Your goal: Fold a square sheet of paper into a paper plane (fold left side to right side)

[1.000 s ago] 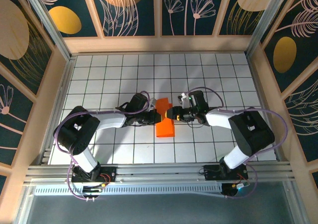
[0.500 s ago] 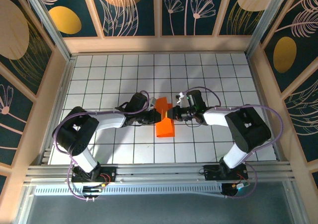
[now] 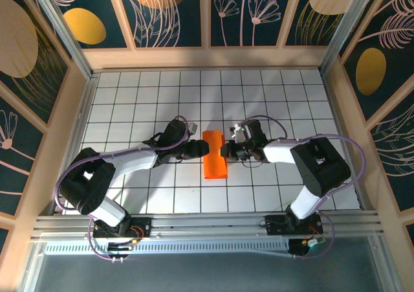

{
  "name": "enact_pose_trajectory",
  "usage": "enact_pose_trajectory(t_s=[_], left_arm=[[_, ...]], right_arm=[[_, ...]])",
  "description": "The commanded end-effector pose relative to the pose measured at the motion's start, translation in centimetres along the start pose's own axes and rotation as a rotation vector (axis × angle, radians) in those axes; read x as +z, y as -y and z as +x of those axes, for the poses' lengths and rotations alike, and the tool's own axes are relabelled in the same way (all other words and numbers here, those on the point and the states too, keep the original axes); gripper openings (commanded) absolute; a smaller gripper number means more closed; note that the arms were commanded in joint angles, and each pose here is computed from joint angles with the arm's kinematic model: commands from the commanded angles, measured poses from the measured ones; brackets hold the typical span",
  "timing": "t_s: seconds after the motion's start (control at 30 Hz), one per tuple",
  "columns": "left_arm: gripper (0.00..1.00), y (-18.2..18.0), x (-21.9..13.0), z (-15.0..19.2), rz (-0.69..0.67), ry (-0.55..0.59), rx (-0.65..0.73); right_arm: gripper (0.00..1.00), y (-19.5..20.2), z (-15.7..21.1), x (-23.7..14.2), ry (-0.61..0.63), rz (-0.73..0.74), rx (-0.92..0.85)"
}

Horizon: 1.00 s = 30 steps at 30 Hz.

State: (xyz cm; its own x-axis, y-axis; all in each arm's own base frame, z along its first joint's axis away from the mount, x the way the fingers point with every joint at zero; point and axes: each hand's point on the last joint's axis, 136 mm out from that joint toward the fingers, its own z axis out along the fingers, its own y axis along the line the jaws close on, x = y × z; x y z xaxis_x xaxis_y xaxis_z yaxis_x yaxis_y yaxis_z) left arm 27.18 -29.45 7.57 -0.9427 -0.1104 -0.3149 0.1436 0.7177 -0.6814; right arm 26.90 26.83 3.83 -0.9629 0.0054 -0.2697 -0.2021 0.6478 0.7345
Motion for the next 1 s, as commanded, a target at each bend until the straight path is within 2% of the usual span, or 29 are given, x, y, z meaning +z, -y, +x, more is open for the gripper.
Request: enact_pose_trajectory(t_s=[0.0, 0.43, 0.63, 0.83, 0.97], left_arm=[[0.52, -2.0, 0.6, 1.2, -0.075, -0.028, -0.027], [0.54, -2.4, 2.7, 1.6, -0.059, -0.076, -0.042], [0.5, -1.6, 3.3, 1.6, -0.039, -0.085, -0.032], [0.49, -3.0, 4.4, 2.2, -0.088, -0.107, -0.044], [0.45, -3.6, 4.8, 2.5, -0.112, -0.115, -0.046]], right_arm=[[0.04, 0.1, -0.2, 0.4, -0.003, 0.034, -0.007], [0.04, 0.4, -0.1, 0.4, -0.006, 0.056, -0.004], [0.05, 0.5, 0.0, 0.4, -0.009, 0.057, -0.007], [0.05, 0.4, 0.0, 0.4, -0.009, 0.056, -0.008], [0.09, 0.3, 0.0, 0.3, -0.008, 0.054, -0.009]])
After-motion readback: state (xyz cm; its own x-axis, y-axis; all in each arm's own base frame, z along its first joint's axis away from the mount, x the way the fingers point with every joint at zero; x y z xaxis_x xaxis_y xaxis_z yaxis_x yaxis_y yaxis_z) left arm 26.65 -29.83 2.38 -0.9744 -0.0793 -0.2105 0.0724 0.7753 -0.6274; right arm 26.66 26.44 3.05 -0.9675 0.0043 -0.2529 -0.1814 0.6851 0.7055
